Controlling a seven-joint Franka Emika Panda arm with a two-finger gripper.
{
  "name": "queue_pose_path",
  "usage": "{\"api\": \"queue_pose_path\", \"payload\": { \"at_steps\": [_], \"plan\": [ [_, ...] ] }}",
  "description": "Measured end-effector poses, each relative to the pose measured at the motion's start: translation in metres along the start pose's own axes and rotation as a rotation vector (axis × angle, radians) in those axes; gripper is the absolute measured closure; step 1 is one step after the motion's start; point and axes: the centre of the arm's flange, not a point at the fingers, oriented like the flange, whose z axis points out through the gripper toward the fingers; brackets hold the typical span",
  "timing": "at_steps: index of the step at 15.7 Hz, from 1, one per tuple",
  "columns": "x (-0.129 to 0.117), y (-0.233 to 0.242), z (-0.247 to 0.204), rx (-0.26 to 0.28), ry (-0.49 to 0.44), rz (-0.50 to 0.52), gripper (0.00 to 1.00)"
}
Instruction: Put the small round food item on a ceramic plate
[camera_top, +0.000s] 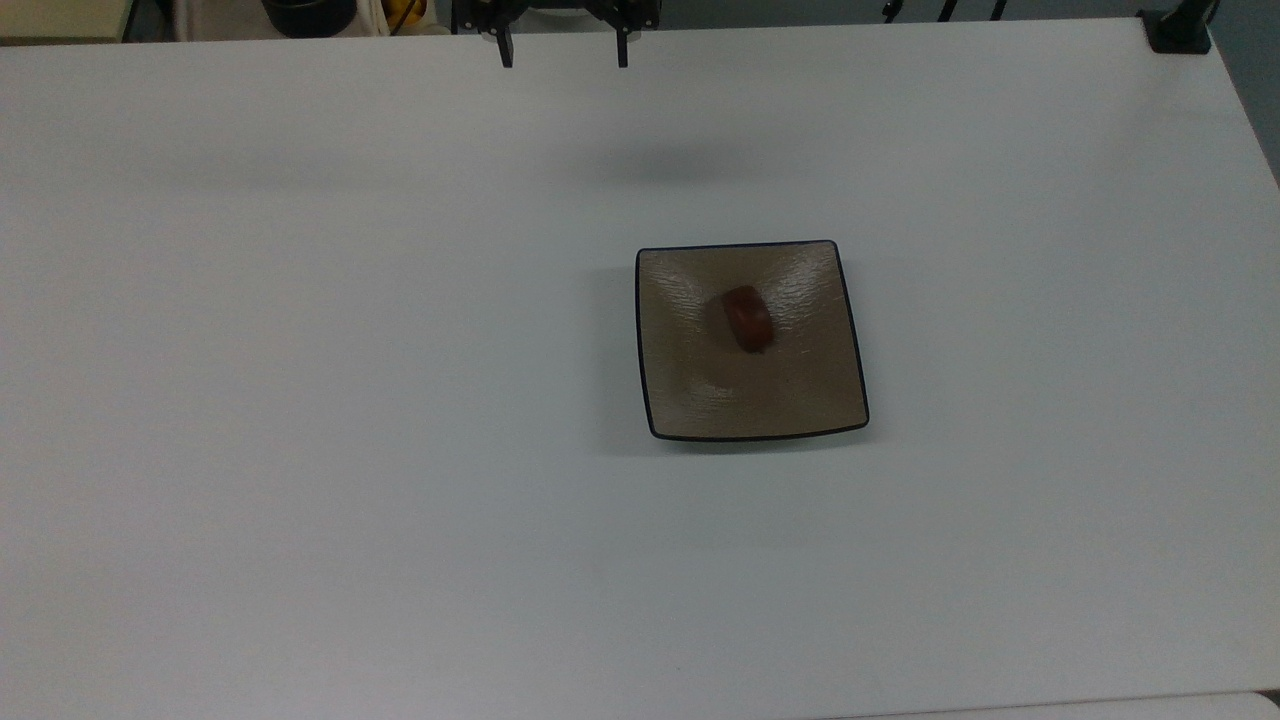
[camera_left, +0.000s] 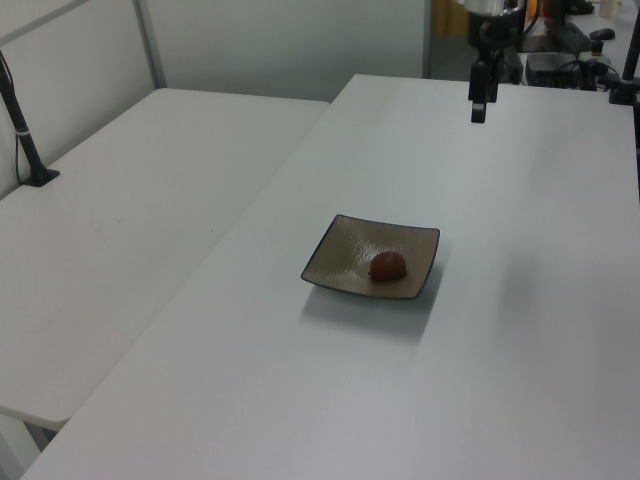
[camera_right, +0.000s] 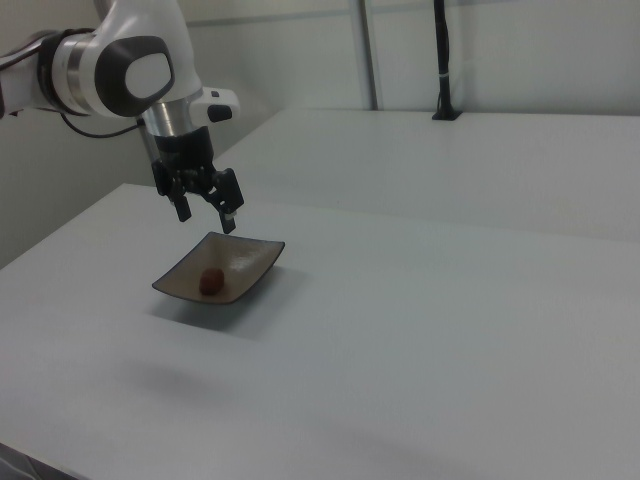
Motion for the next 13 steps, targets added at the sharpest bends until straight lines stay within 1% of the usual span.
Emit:
{"api": "queue_pose_path", "payload": {
  "at_steps": [1,3,10,13],
  "plan": [
    [-0.0005,0.0044,-0.0014,0.016,0.001,0.013,0.0],
    [-0.0001,0.0107,-0.0009,0.03,0.0,0.029,0.0],
    [-0.0003,0.011,0.0011,0.029,-0.004,0.027,0.0],
    [-0.0008,0.0072,0.0022,0.013,-0.006,0.015,0.0]
  ]
}}
